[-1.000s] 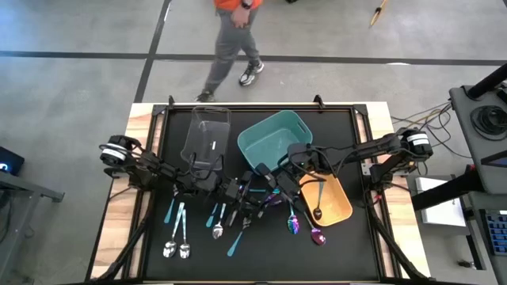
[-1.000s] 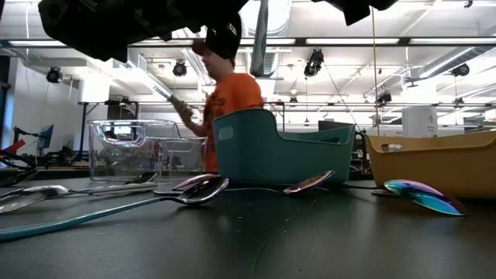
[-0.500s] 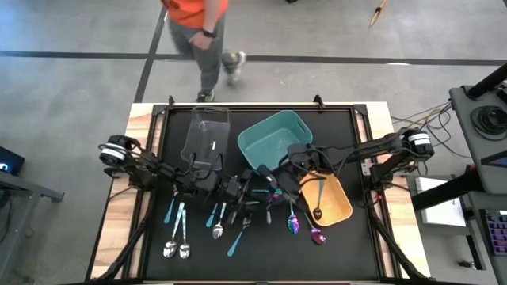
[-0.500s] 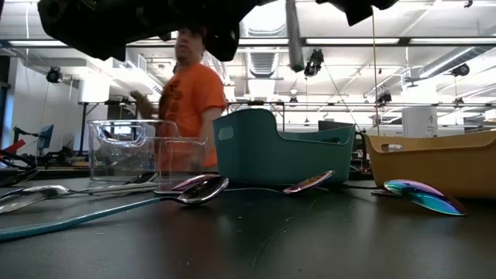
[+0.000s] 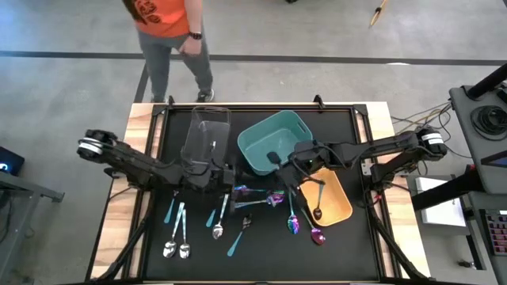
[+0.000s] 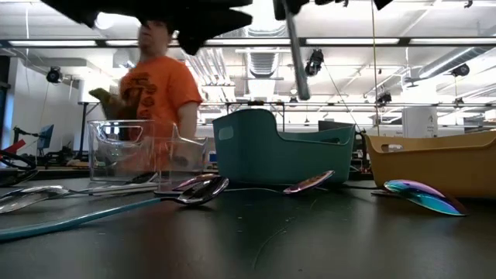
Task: Sort silverware by color (type)
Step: Put the patterned blue spoon into the transparent bin
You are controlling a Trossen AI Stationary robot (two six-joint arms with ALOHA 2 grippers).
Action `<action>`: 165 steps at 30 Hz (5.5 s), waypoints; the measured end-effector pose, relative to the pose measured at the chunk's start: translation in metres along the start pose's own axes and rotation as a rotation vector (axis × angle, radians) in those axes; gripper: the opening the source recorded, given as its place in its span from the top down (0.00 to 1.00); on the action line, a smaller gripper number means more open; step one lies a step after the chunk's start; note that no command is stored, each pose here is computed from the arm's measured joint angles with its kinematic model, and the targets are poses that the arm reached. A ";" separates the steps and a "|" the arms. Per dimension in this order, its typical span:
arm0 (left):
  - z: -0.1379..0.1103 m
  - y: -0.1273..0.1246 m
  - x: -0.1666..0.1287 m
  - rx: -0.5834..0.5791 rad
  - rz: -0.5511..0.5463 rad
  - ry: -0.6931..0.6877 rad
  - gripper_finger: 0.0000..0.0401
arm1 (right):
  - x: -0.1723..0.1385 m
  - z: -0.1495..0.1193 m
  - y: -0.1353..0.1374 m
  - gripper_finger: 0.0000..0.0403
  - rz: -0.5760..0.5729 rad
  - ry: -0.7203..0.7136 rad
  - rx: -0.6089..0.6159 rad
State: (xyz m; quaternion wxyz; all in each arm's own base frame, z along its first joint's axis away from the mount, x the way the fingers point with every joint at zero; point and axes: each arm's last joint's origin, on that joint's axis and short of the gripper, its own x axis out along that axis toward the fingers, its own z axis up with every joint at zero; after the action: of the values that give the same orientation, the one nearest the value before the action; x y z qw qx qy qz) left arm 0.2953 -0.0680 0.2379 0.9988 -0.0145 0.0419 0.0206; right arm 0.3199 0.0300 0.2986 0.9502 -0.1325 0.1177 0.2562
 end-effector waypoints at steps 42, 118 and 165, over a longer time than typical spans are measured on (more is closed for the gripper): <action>-0.014 -0.017 0.035 0.062 0.453 -0.034 0.83 | -0.010 -0.006 -0.010 0.97 -0.548 -0.110 0.072; 0.003 0.189 -0.081 -0.407 0.856 0.624 0.98 | -0.033 -0.006 -0.009 0.52 -0.714 0.020 0.181; -0.045 0.204 -0.096 -0.735 0.833 0.703 0.97 | -0.033 -0.010 -0.009 0.52 -0.755 0.065 0.188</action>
State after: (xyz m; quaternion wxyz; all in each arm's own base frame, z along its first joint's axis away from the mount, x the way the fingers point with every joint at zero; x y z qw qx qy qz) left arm 0.1876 0.1302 0.1958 0.7642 -0.3432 0.3580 0.4124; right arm 0.2950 0.0042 0.3009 0.9814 -0.0869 0.1139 -0.1277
